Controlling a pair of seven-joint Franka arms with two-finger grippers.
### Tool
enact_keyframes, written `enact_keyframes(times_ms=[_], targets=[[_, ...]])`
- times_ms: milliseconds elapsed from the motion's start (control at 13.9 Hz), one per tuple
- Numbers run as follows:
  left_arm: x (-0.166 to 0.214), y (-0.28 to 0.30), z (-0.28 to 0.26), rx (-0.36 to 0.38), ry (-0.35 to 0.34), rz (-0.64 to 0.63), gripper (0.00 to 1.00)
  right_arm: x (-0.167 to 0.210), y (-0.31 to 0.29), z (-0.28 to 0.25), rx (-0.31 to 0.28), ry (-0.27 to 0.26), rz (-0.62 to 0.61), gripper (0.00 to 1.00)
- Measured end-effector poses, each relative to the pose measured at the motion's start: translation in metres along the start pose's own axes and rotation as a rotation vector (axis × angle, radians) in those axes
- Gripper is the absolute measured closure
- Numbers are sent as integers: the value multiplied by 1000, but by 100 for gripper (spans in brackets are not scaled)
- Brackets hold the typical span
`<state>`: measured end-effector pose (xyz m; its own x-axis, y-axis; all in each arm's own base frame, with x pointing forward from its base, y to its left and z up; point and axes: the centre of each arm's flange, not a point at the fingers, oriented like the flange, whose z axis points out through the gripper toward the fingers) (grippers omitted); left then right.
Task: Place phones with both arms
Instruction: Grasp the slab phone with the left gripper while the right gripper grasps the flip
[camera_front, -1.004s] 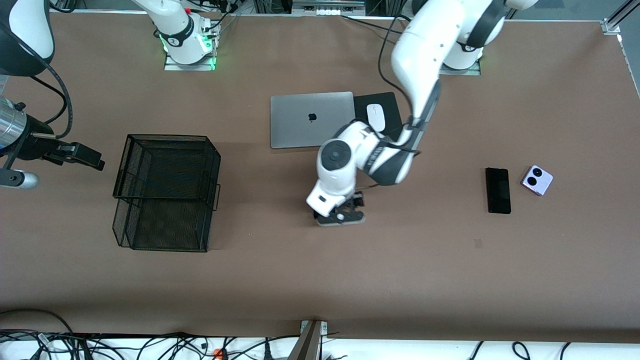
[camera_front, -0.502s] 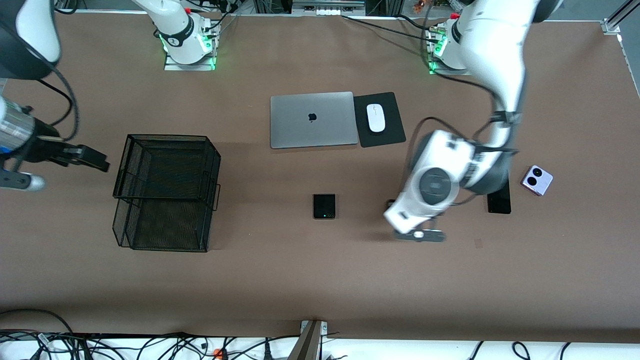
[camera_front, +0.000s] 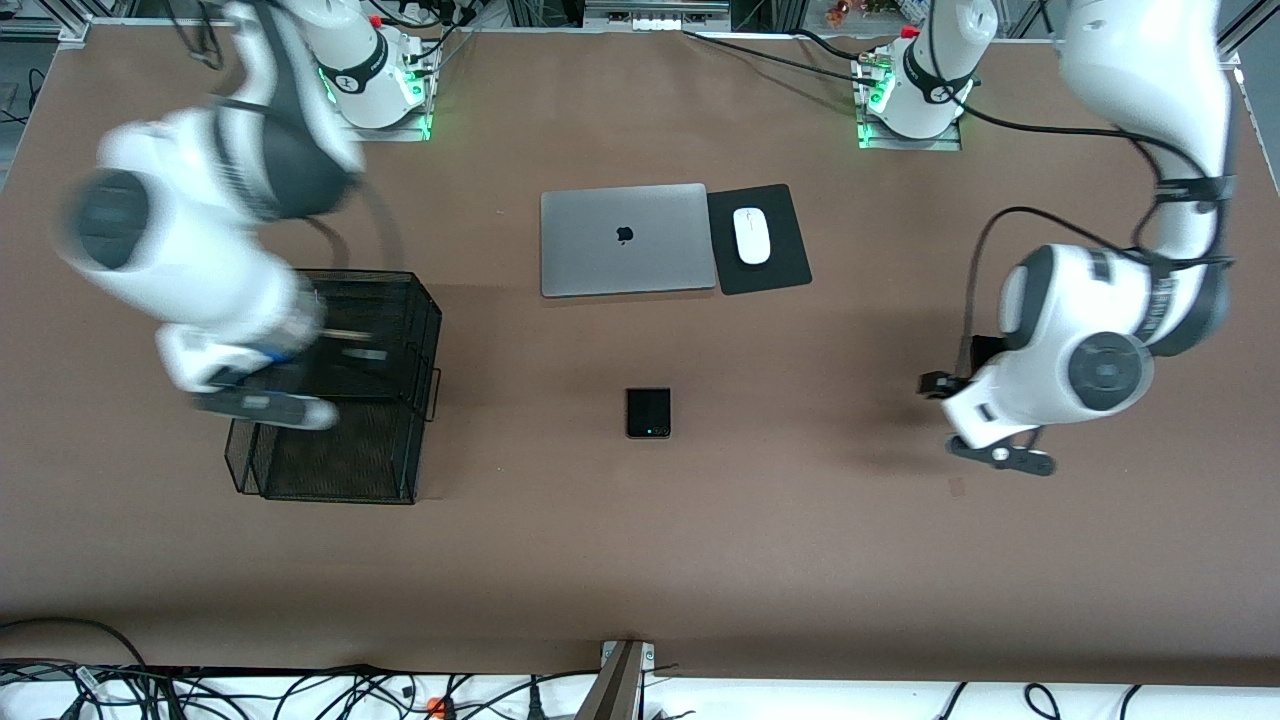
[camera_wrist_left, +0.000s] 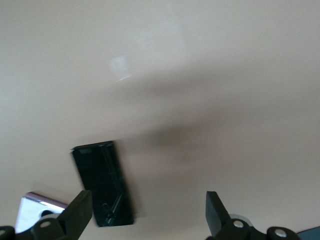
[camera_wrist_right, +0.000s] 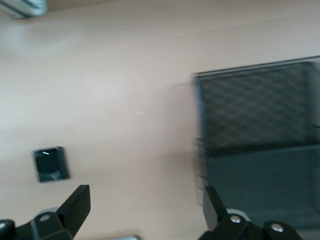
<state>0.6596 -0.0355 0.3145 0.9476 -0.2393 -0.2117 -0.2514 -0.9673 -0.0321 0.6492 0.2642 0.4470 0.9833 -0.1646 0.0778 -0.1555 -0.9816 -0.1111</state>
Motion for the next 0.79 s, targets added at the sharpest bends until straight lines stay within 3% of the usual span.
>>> enact_keyframes(times_ms=[143, 359, 574, 789], targets=[[-10, -32, 12, -7, 18, 24, 0, -22, -60, 54, 32, 52, 3, 0], [-31, -61, 56, 3, 103, 35, 0, -47, -108, 143, 62, 98, -17, 0], [-53, -66, 99, 3, 124, 64, 0, -67, -138, 206, 57, 98, -65, 0], [-69, -86, 120, -1, 150, 20, 0, -89, -169, 234, 36, 112, -115, 0]])
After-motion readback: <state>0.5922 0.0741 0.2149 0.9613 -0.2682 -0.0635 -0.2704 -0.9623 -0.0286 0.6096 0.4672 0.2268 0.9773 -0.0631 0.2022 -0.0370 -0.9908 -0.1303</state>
